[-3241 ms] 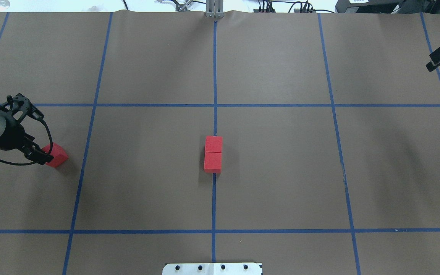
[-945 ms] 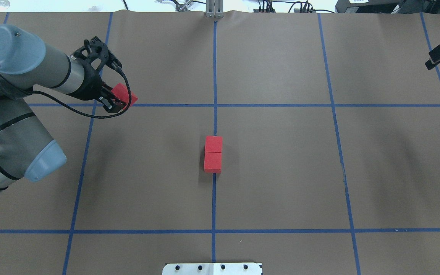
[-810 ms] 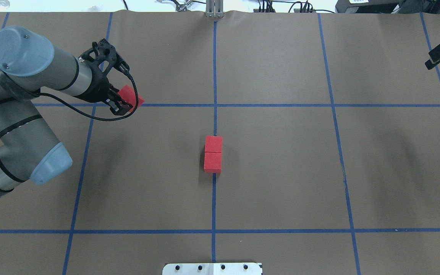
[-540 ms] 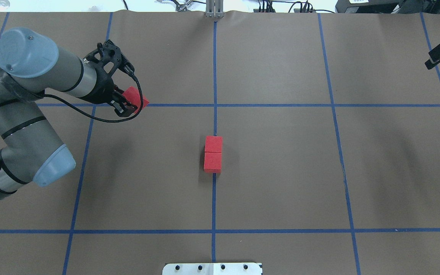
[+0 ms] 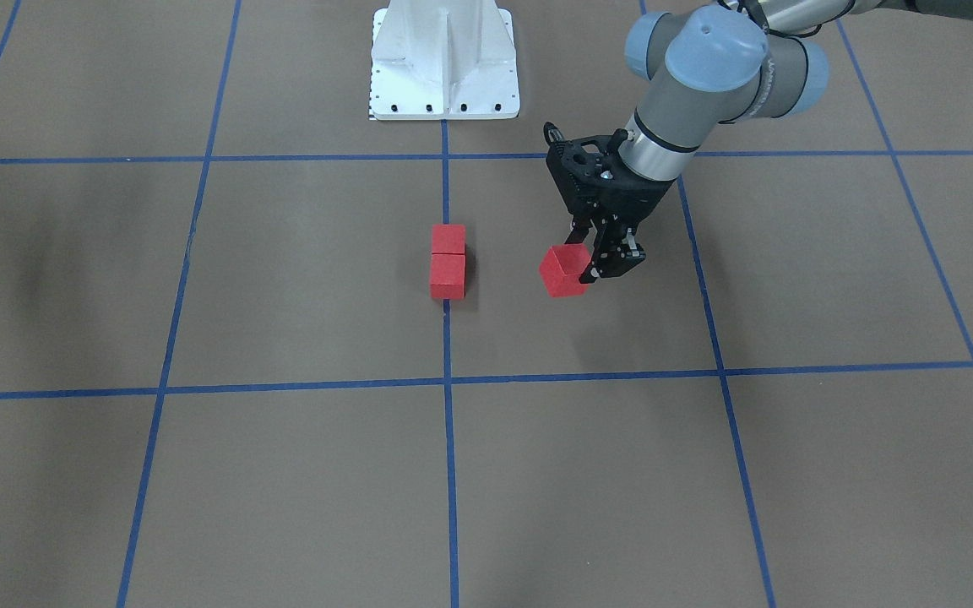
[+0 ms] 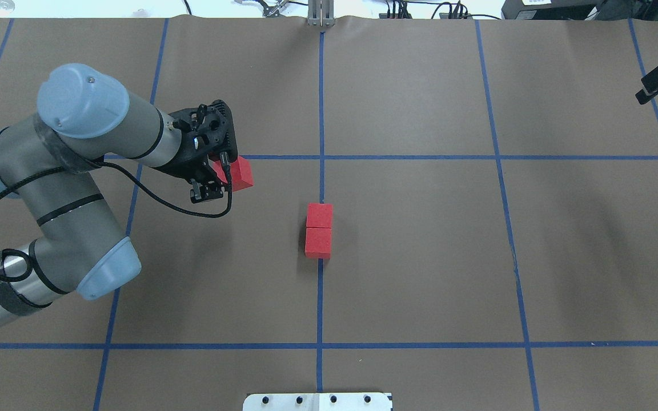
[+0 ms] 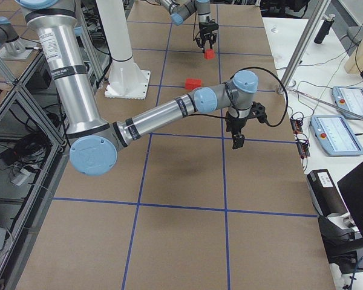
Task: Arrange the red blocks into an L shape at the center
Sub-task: 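Lower the cube beside the farther cube of the center pair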
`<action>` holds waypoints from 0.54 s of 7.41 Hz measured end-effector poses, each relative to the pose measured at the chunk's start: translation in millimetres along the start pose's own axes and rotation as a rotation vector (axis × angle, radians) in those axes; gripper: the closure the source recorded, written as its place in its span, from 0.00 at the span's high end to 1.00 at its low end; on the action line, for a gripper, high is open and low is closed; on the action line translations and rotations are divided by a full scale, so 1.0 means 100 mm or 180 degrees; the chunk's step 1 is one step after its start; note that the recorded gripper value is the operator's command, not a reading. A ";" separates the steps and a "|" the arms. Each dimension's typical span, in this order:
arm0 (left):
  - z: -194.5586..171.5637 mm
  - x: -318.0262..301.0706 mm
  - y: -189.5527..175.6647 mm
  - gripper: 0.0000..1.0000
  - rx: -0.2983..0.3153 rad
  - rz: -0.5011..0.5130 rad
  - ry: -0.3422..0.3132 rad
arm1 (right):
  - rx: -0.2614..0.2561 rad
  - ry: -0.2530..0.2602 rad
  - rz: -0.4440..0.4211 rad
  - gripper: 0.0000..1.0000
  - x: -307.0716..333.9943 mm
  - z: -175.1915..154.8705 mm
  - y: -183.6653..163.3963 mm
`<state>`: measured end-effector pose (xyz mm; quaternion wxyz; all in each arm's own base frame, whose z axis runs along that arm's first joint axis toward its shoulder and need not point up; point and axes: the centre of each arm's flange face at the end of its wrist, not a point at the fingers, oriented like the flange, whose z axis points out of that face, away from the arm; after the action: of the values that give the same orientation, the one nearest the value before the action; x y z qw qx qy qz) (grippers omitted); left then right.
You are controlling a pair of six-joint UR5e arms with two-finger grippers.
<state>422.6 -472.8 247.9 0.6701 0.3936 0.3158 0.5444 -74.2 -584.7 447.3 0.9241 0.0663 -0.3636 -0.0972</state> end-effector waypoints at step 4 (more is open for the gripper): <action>0.52 -0.10 -0.77 0.00 -0.0583 0.0245 0.0310 | -0.0002 0.0000 0.0004 1.00 0.00 0.00 0.01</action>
<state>502.0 -499.5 206.3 0.6656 0.3156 0.2817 0.6148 -74.1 -584.0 447.9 0.9242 0.0658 -0.3636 -0.0967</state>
